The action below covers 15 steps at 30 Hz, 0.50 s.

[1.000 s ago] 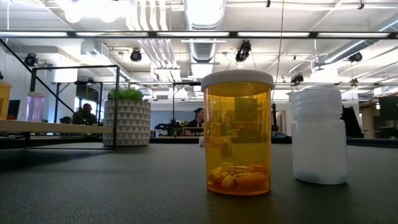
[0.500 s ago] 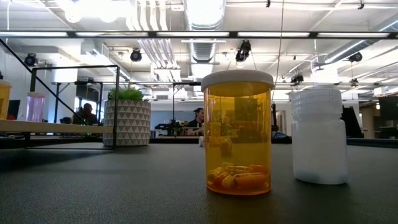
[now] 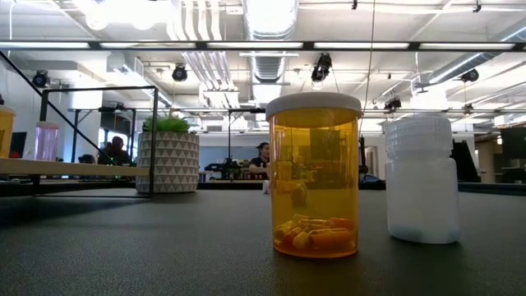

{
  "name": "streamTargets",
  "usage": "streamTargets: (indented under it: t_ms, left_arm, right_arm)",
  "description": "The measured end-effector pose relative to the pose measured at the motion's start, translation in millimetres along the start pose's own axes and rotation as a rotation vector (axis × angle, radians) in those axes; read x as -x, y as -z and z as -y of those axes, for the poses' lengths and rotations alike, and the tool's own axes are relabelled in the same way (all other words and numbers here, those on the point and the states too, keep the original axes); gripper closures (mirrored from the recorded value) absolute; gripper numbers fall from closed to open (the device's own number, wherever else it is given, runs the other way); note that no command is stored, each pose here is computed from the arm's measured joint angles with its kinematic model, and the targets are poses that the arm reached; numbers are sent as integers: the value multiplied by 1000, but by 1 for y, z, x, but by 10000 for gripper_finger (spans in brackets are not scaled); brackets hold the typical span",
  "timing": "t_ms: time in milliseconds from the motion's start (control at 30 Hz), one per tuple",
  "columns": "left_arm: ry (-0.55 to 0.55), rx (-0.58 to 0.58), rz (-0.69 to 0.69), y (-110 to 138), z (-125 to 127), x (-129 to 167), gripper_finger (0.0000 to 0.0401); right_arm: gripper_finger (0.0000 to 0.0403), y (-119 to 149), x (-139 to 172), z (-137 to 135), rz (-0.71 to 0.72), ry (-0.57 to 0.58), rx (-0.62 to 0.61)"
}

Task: Pick and place medicine bottles onto shelf by color
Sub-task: Put the right pink pill bottle on the shelf aligned with the other pink pill bottle

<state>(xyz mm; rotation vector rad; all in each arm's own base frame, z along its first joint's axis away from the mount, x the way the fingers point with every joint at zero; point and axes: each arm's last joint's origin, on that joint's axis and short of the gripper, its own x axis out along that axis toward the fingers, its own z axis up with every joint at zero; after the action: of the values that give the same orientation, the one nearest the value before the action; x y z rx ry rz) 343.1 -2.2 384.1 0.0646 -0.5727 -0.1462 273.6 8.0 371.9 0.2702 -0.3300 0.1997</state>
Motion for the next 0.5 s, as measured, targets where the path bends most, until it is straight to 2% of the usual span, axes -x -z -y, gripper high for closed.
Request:
streamTargets:
  t_ms: [267, 500]
  left_arm:
    - [-116, 103, -111, 9, -4, 1, 174]
    - [-186, 317, -437, 17, -6, 17, 148]
  right_arm:
    - [309, -8, 16, -4, -101, 38, -18]
    - [308, -11, 51, -8, -340, 193, -106]
